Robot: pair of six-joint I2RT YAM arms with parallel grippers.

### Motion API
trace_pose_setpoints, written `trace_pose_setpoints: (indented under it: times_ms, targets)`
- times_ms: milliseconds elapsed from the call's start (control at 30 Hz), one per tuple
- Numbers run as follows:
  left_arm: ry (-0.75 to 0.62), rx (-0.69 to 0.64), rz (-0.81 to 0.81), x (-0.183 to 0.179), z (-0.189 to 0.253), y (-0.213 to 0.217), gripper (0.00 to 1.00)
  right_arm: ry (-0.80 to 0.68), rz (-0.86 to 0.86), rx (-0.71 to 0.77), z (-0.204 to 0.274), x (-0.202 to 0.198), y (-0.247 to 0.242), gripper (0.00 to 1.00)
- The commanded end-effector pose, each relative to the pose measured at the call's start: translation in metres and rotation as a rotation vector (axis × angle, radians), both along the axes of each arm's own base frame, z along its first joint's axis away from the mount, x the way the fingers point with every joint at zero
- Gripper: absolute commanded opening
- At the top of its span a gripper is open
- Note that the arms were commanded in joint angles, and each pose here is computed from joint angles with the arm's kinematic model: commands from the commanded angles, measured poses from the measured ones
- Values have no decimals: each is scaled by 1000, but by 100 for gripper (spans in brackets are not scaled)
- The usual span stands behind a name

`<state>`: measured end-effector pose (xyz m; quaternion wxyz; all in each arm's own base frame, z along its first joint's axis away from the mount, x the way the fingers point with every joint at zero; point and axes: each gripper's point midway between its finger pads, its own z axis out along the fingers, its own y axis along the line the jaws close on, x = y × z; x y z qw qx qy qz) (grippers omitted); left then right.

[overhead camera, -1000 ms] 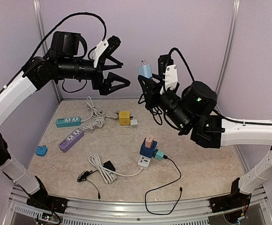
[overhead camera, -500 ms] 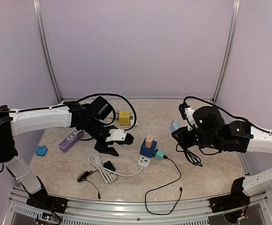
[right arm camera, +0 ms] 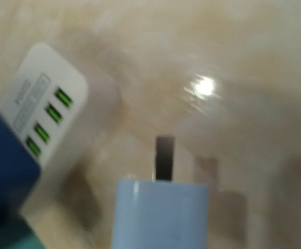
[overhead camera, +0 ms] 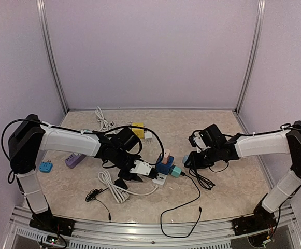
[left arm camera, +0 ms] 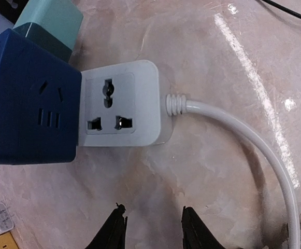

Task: Insert the plug
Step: Adjust the socket at the center of the board.

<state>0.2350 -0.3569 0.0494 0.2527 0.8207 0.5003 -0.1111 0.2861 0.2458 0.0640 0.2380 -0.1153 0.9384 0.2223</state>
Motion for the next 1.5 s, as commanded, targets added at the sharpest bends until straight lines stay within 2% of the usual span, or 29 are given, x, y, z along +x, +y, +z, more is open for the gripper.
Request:
trace_pose_setpoints:
  times_ms: [0,233,400,533,800,933,1100,1333,1467]
  targets:
    - [-11,-23,-54,-2,-11,-13,31,5,116,140,10,20,39,0]
    - [-38,-58,-100,-13,-24,-31,23,111,148,207,-12,26,68,0]
    - [-75,-101,-144,-28,-29,-44,21,120,184,266,-8,29,96,0]
    - [-53,-126,-129,-42,-27,-50,23,125,242,272,-7,31,126,0]
    - [-41,-93,-106,-64,-27,-28,37,109,294,264,-1,48,153,0]
    - [-42,-24,-93,-67,-15,-7,50,88,321,224,2,55,155,0]
    - [32,56,-132,-70,1,27,64,47,325,160,12,71,147,0]
    - [104,54,-184,-55,48,58,67,-122,293,47,72,91,110,0]
    - [65,20,-302,-34,79,61,80,-232,312,19,109,79,88,0]
